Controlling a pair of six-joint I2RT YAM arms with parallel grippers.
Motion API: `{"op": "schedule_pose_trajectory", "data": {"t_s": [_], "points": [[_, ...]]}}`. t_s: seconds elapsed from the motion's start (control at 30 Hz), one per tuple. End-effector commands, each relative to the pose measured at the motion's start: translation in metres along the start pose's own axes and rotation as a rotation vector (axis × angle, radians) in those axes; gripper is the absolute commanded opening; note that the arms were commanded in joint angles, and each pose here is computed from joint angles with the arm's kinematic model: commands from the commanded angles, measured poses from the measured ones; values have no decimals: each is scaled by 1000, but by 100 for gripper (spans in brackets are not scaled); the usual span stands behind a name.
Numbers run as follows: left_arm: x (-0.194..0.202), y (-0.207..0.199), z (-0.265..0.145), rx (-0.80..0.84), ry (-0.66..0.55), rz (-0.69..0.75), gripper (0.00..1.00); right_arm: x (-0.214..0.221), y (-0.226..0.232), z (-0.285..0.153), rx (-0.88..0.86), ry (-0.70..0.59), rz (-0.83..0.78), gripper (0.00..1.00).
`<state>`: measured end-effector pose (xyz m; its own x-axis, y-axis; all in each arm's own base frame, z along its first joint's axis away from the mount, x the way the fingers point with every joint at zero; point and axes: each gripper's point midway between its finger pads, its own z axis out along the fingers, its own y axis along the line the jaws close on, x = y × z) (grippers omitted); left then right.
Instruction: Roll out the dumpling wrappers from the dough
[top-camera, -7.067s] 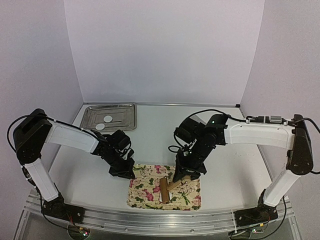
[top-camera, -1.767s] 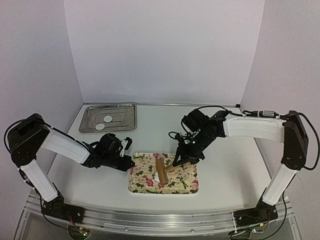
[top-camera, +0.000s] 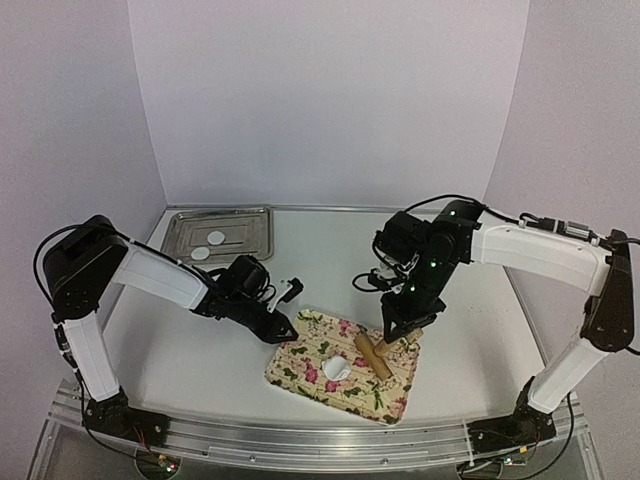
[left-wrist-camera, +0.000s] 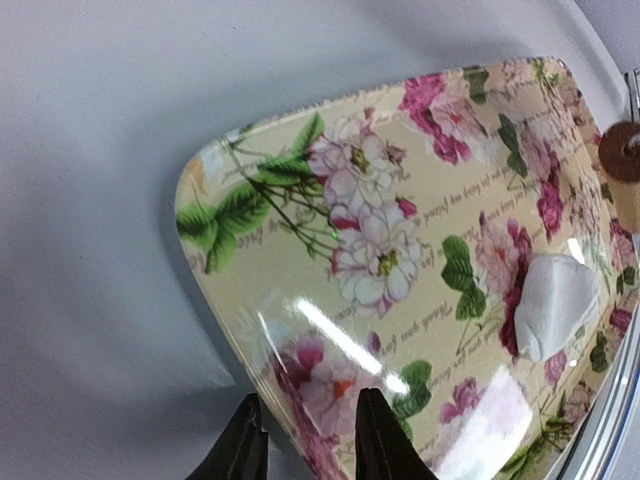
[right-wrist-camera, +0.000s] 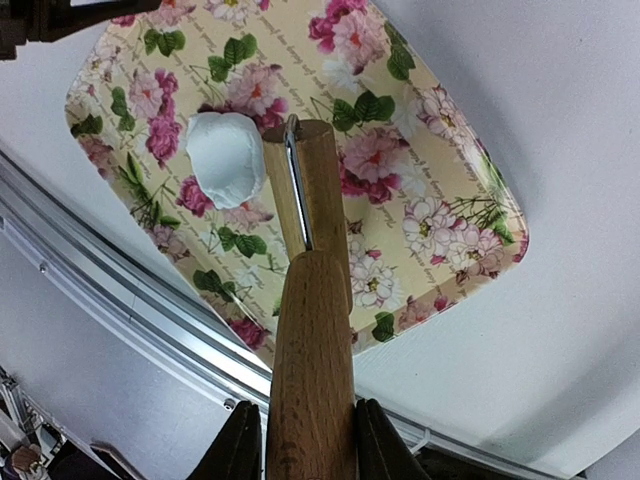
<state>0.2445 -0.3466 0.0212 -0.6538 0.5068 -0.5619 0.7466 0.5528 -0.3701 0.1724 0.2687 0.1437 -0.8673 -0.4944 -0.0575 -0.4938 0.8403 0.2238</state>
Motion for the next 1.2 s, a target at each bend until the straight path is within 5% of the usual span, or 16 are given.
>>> {"op": "schedule_pose_trajectory", "data": {"t_s": [0.0,0.17,0.37,1.17], "points": [[-14,-24,-32,63,-100,36,47,-7,19,-46,-70,-94,-22,0],[-11,-34,-51,85,-138,-8,59,-11,30,-47,-103,-80,-21,0],[16,-27,-55,57,-109,-115,62,-17,40,-28,-108,-14,-25,0],[43,-23,-22,90,7,-169,44,-47,48,19,-53,101,-34,0]]}}
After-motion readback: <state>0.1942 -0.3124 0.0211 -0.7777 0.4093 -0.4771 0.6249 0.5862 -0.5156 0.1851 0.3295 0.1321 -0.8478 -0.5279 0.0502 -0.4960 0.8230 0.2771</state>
